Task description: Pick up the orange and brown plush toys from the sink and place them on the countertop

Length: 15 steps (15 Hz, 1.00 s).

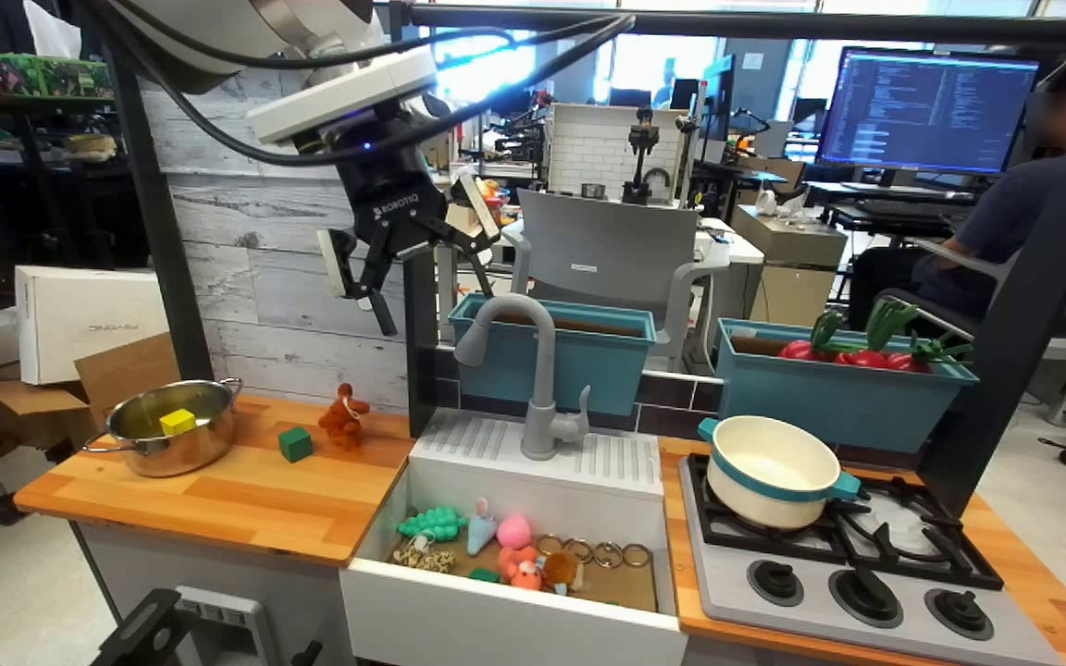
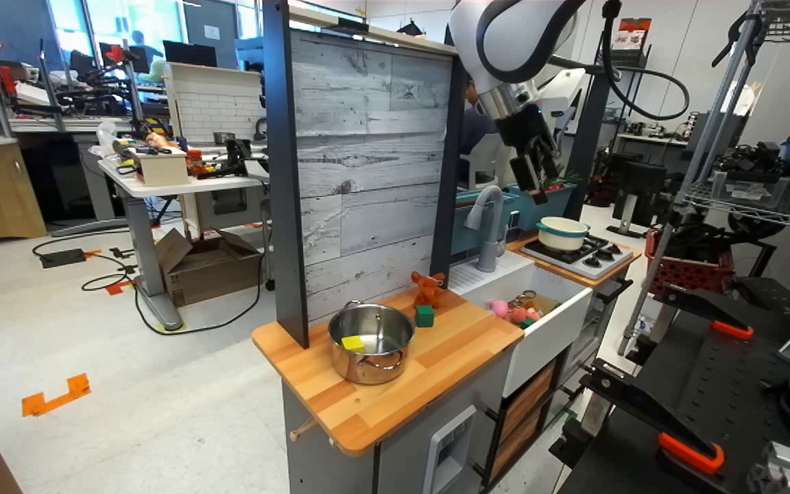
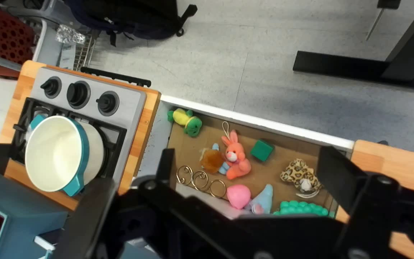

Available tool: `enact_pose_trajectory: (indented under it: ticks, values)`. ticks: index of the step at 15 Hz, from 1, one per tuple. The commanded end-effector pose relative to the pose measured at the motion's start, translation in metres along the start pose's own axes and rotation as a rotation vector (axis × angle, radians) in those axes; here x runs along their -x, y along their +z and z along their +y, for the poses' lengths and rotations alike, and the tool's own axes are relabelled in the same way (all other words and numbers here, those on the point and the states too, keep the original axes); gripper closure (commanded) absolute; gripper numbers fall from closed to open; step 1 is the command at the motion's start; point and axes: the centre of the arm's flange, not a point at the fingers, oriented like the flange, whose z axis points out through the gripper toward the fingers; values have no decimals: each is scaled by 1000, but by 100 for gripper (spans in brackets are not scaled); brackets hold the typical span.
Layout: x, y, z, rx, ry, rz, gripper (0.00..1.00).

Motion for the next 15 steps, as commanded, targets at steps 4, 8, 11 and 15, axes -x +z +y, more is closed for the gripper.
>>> enact_pose_trajectory:
  ticks: [4, 8, 11, 15]
  values:
    - [-51, 26, -17, 110, 188, 208, 0]
    - [-81, 58, -37, 137, 325, 232, 0]
    - [-92, 72, -48, 73, 341, 165, 0]
    - [-99, 84, -51, -97, 264, 95, 0]
